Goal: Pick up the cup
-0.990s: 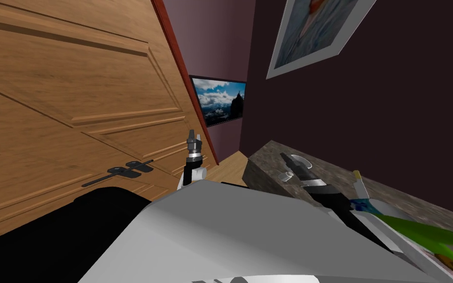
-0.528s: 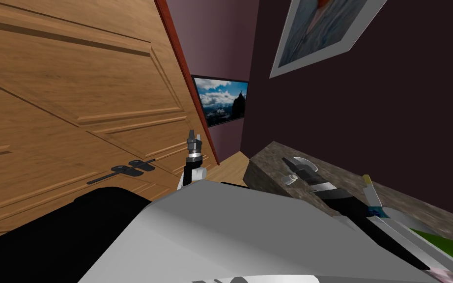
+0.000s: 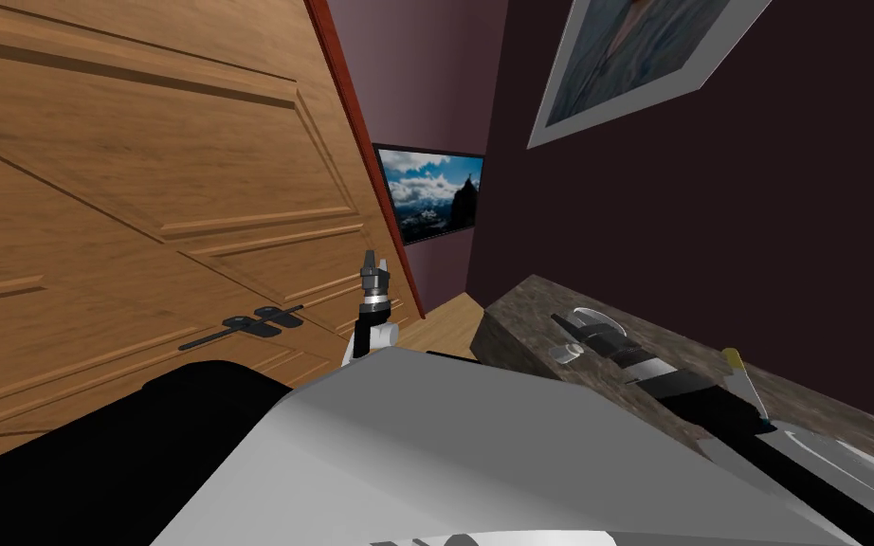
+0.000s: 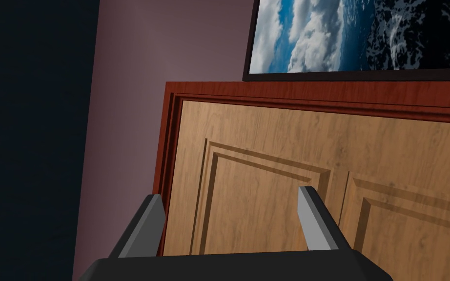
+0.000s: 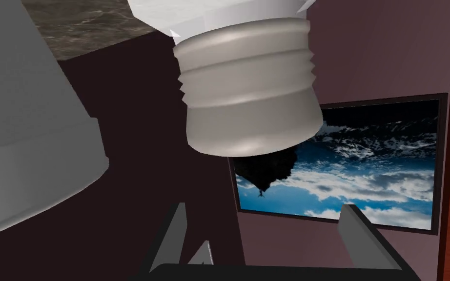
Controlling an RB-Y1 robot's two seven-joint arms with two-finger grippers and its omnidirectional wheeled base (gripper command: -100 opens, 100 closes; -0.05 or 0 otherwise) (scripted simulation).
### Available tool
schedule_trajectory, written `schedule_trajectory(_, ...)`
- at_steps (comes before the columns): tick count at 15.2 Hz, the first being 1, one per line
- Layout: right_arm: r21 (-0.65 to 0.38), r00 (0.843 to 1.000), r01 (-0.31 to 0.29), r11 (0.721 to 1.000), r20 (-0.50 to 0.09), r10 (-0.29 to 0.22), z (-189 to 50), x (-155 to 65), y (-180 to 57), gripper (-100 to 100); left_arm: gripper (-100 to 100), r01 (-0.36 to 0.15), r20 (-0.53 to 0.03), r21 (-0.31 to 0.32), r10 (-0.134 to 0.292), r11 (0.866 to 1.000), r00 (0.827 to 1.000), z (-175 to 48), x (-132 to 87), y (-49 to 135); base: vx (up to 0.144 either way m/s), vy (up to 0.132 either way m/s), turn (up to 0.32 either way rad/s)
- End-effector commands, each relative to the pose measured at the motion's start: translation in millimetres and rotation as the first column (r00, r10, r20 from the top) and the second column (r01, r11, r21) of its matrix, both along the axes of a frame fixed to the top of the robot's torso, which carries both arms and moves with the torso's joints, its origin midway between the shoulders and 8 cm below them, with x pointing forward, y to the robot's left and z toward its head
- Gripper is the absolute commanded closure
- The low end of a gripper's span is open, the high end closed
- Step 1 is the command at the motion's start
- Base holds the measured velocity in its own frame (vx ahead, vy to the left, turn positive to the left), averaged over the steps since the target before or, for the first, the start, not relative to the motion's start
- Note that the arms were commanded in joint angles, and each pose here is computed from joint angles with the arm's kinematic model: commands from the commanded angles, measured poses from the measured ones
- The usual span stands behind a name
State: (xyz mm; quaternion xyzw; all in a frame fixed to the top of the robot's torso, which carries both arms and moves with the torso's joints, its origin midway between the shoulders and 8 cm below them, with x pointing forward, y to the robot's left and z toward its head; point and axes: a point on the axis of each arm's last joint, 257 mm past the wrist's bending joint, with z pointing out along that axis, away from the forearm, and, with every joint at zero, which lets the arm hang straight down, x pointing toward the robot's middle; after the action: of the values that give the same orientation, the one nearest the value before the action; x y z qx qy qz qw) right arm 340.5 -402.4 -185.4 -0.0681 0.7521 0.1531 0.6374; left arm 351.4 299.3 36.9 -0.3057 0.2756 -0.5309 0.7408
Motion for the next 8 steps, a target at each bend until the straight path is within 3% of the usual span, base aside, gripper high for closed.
schedule_trajectory(1,-0.082,0.999,-0.012,0.997,-0.041,0.008,-9,-8,-18,-100,0,0.000,0.000,0.000,0.000,1.000,1.000,0,0,0.0,0.020,0.008,0.058)
schedule_trajectory(3,-0.107,0.998,-0.034,0.994,-0.050,0.029,-7,-6,-17,-100,0,0.000,0.000,0.000,0.000,1.000,1.000,0,0,0.0,0.020,0.007,0.038)
schedule_trajectory(4,-0.168,0.996,-0.042,0.985,-0.085,0.028,-17,-14,-33,-100,0,0.000,0.000,0.000,0.000,1.000,1.000,0,0,0.0,0.020,0.012,0.042)
schedule_trajectory(6,-0.191,0.994,-0.065,0.979,-0.093,0.048,-14,-12,-32,-100,0,0.000,0.000,0.000,0.000,1.000,1.000,0,0,0.0,0.018,0.010,0.050)
schedule_trajectory(7,-0.250,0.990,-0.078,0.965,-0.130,0.047,-23,-20,-47,-100,0,0.000,0.000,0.000,0.000,1.000,1.000,0,0,0.0,0.018,0.008,0.067)
schedule_trajectory(8,-0.263,0.989,-0.092,0.960,-0.136,0.058,-21,-18,-47,-100,0,0.000,0.000,0.000,0.000,1.000,1.000,0,0,0.0,0.019,0.008,0.059)
